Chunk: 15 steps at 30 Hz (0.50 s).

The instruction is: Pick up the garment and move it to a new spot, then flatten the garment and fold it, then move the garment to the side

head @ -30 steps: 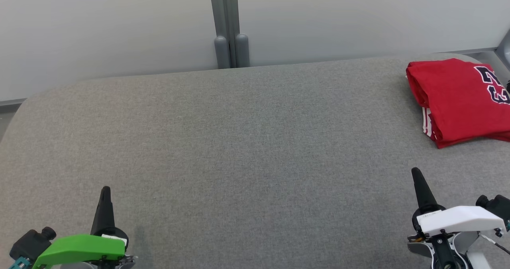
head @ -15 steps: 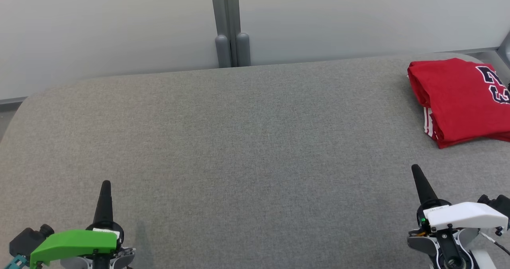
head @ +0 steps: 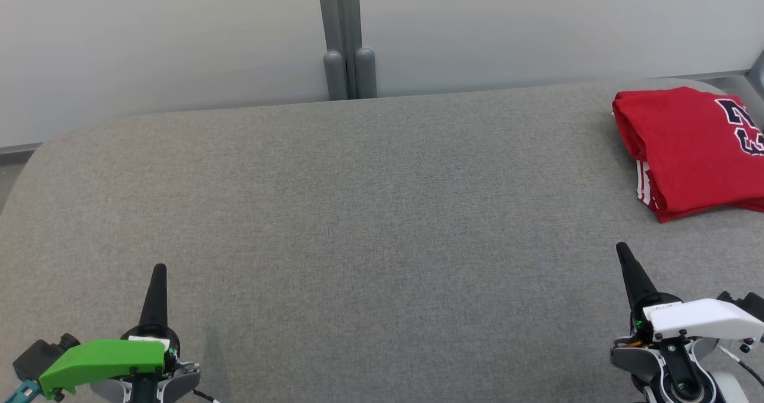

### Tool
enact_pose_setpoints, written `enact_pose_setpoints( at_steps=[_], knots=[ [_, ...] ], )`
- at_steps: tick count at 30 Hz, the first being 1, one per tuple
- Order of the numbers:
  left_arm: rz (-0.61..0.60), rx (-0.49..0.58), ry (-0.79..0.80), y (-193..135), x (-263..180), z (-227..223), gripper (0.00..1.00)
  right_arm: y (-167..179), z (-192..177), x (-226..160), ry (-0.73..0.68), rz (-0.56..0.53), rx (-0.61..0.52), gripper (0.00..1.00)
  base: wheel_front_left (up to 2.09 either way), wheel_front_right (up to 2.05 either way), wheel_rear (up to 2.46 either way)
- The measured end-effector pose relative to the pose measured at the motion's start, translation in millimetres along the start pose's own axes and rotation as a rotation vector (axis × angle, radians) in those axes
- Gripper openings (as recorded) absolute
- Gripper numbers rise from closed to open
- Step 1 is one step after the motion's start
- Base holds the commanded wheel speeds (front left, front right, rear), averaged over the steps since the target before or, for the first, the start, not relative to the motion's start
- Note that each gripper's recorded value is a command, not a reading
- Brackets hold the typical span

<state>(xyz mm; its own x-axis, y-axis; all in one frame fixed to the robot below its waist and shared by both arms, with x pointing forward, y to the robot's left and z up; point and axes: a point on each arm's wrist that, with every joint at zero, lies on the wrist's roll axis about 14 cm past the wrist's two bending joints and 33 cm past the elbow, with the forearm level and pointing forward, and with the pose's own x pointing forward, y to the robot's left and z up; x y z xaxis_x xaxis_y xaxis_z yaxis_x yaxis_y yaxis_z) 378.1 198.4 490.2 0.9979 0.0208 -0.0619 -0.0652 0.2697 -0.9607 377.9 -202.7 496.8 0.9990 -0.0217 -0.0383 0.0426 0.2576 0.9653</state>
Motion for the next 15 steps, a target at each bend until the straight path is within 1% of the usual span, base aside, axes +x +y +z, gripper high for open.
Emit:
enact_pose_setpoints(
  at_steps=[15],
  knots=[
    [-0.022,-0.123,0.007,-6.0,4.1,1.4,0.00,4.5,-0.5,4.8,0.008,0.015,0.118,0.00,0.00,0.00,0.00]
  ],
)
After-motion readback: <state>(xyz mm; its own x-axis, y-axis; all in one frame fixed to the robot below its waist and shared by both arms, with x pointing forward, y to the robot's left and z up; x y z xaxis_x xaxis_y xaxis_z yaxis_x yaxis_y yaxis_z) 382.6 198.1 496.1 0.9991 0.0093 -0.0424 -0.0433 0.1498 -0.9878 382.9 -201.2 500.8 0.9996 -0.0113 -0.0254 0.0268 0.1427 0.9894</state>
